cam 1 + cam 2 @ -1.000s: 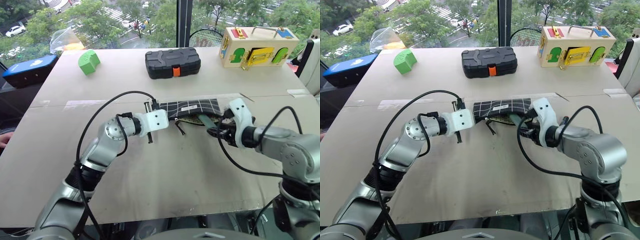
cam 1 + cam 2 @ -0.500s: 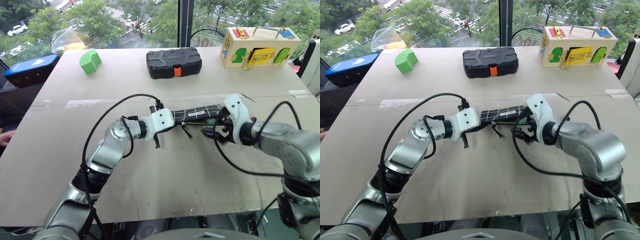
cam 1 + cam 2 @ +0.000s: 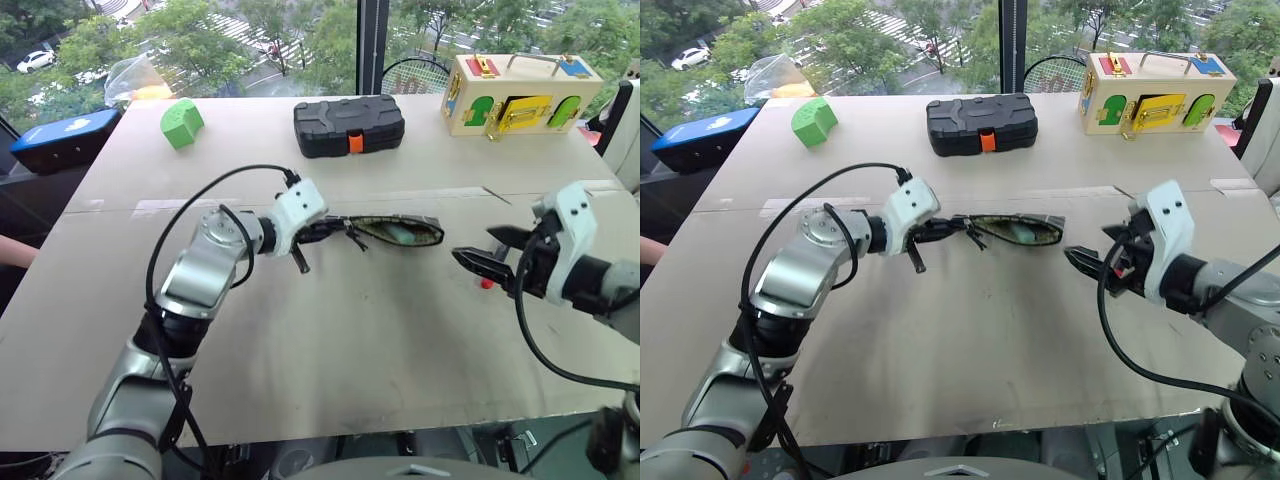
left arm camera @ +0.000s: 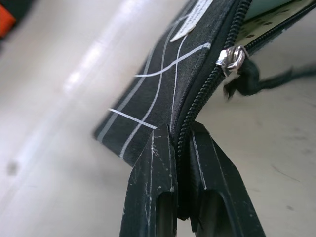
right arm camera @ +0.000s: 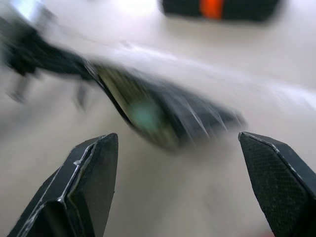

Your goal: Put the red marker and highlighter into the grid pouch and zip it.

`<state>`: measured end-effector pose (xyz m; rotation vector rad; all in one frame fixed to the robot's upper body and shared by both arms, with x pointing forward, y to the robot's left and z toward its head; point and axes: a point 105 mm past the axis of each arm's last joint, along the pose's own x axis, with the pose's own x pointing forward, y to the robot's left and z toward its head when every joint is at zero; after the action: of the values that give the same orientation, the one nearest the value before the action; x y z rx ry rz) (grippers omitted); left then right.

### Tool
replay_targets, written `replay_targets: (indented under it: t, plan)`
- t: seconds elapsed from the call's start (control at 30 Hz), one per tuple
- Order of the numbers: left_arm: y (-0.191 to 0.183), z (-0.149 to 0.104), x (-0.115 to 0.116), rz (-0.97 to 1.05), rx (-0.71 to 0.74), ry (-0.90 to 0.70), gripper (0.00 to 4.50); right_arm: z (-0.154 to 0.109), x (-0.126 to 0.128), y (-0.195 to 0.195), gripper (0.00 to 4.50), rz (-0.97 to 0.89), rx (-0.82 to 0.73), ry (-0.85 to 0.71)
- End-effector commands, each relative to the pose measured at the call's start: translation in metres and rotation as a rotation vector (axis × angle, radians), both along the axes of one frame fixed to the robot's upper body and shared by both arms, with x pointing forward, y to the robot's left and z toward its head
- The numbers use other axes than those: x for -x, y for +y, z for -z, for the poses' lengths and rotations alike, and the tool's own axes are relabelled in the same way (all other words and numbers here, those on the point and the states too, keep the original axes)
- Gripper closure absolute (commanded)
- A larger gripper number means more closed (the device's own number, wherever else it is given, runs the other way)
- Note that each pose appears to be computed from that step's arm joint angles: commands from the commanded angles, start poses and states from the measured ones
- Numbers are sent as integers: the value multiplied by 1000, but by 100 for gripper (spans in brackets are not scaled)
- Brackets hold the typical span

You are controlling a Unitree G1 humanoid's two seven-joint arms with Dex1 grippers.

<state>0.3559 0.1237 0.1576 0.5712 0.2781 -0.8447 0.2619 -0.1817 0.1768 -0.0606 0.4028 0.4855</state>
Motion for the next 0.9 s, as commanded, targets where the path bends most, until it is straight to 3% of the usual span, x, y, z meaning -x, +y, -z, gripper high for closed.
replay_targets:
  t: [0.03,0.17,0.33,0.53,0.6,0.63,0.9]
  plan:
    - [0,-14,3,14,10,-26,450,24,-16,-34,56,256,110,58]
    - [-2,-13,5,-4,-1,-29,450,56,-40,-45,56,492,99,118]
    - [-4,-11,9,-9,-2,-26,450,75,-54,-44,56,617,53,148]
    - [-6,-10,12,-17,7,-19,450,84,-49,-45,328,617,167,117]
    - [-7,-10,13,-20,11,-15,450,82,-44,-37,418,550,202,88]
    - [-7,-10,13,-21,13,-14,450,78,-41,-34,430,505,228,60]
    - [-14,-7,11,13,-14,-36,450,14,16,33,430,-271,301,-105]
